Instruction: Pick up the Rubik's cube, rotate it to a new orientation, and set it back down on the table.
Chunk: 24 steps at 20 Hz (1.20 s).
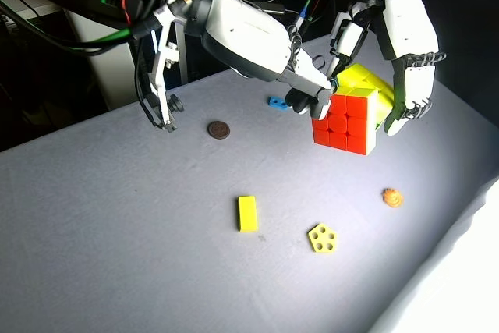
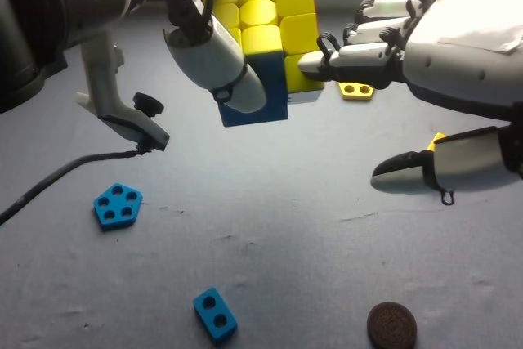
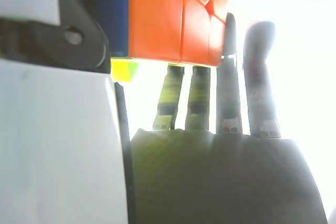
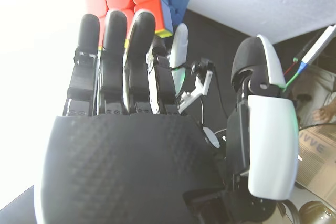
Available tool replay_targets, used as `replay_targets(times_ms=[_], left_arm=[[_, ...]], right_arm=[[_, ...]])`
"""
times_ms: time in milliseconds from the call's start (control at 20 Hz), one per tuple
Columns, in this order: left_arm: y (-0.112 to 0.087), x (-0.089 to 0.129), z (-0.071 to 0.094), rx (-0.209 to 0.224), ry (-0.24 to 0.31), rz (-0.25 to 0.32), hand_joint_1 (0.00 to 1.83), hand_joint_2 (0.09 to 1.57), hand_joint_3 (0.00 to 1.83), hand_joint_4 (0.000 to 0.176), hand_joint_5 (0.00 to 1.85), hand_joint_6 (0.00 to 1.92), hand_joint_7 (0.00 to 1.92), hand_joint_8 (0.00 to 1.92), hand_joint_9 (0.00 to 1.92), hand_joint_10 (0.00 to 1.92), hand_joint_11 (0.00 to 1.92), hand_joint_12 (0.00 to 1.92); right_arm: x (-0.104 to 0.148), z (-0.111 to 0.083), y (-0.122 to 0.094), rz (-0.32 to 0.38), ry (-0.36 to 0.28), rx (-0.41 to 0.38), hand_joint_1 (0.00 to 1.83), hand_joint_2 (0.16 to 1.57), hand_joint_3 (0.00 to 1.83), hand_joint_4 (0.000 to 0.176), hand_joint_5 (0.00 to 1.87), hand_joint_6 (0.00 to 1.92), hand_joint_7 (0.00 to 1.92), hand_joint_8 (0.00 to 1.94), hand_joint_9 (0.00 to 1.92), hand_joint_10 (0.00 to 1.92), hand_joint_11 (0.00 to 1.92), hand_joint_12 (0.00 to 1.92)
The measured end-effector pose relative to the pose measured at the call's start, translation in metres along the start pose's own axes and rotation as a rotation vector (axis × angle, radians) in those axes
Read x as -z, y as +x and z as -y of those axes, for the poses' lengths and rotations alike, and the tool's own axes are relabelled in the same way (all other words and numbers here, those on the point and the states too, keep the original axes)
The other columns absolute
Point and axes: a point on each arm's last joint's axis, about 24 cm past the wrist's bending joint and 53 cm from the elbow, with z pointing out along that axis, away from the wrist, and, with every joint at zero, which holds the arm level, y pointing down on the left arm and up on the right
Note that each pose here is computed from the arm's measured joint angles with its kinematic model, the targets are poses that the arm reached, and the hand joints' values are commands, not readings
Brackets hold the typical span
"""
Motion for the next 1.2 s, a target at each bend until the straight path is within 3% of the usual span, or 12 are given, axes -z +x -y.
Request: replay_targets(times_ms=[50,150,250,450,600,750,900,1050,1200], left_arm=[[0.000,0.000,0.000,0.000,0.000,0.000,1.32,1.28,0.00,0.000,0.63,1.34,0.65,1.61,0.66,1.64,0.39,1.83],[0.000,0.000,0.001,0.005,0.004,-0.003,1.33,1.27,0.00,0.000,0.67,1.25,0.65,1.62,0.67,1.64,0.45,1.79],[0.000,0.000,0.001,0.001,0.006,0.000,1.33,1.26,0.00,0.000,0.68,1.23,0.66,1.61,0.67,1.65,0.42,1.82],[-0.004,-0.001,-0.001,-0.007,-0.002,0.012,1.33,1.26,0.00,0.000,0.66,1.27,0.67,1.60,0.68,1.63,0.45,1.77],[-0.005,-0.001,-0.002,-0.004,-0.007,0.016,1.34,1.26,0.00,0.000,0.70,1.19,0.67,1.60,0.68,1.63,0.43,1.82],[-0.006,-0.001,0.002,0.001,0.008,0.013,1.33,1.26,0.00,0.000,0.71,1.19,0.64,1.62,0.66,1.66,0.40,1.87],[-0.006,-0.001,0.002,-0.001,0.007,0.016,1.34,1.26,0.00,0.000,0.71,1.16,0.64,1.61,0.69,1.65,0.48,1.79],[-0.008,-0.001,0.000,-0.001,0.003,0.020,1.34,1.26,0.00,0.000,0.71,1.18,0.63,1.63,0.69,1.64,0.44,1.82],[-0.009,-0.001,0.000,-0.002,0.001,0.024,1.33,1.27,0.00,0.000,0.67,1.22,0.61,1.67,0.66,1.68,0.45,1.84]], right_arm=[[-0.001,0.000,0.001,-0.004,-0.002,-0.001,0.46,1.11,0.00,0.014,0.33,0.01,0.31,1.50,0.16,1.51,0.00,1.17],[-0.003,-0.001,0.011,-0.029,-0.005,-0.001,0.46,1.11,0.00,0.000,0.36,0.01,0.32,1.49,0.15,1.53,0.00,1.19],[-0.006,0.000,0.015,-0.036,-0.005,0.003,0.46,1.11,0.00,0.000,0.37,0.01,0.34,1.43,0.16,1.51,0.00,1.17],[-0.019,0.001,0.016,-0.025,-0.008,0.000,0.46,1.11,0.00,0.000,0.36,0.00,0.30,1.45,0.13,1.54,0.00,1.33],[-0.024,0.003,0.016,-0.025,-0.008,0.000,0.46,1.11,0.00,0.000,0.36,0.00,0.30,1.41,0.14,1.54,0.00,1.25],[-0.026,0.006,0.018,-0.031,-0.004,0.001,0.45,1.11,0.00,0.000,0.36,0.00,0.30,1.41,0.15,1.56,0.00,1.35],[-0.030,0.006,0.019,-0.030,-0.006,0.001,0.45,1.12,0.00,0.000,0.35,0.00,0.30,1.39,0.13,1.54,0.00,1.17],[-0.033,0.006,0.019,-0.027,-0.007,0.000,0.43,1.12,0.00,0.000,0.36,0.00,0.28,1.31,0.13,1.53,0.00,1.19],[-0.035,0.007,0.019,-0.026,-0.006,0.000,0.45,1.12,0.00,0.000,0.43,0.03,0.30,1.16,0.15,1.45,0.00,1.40]])
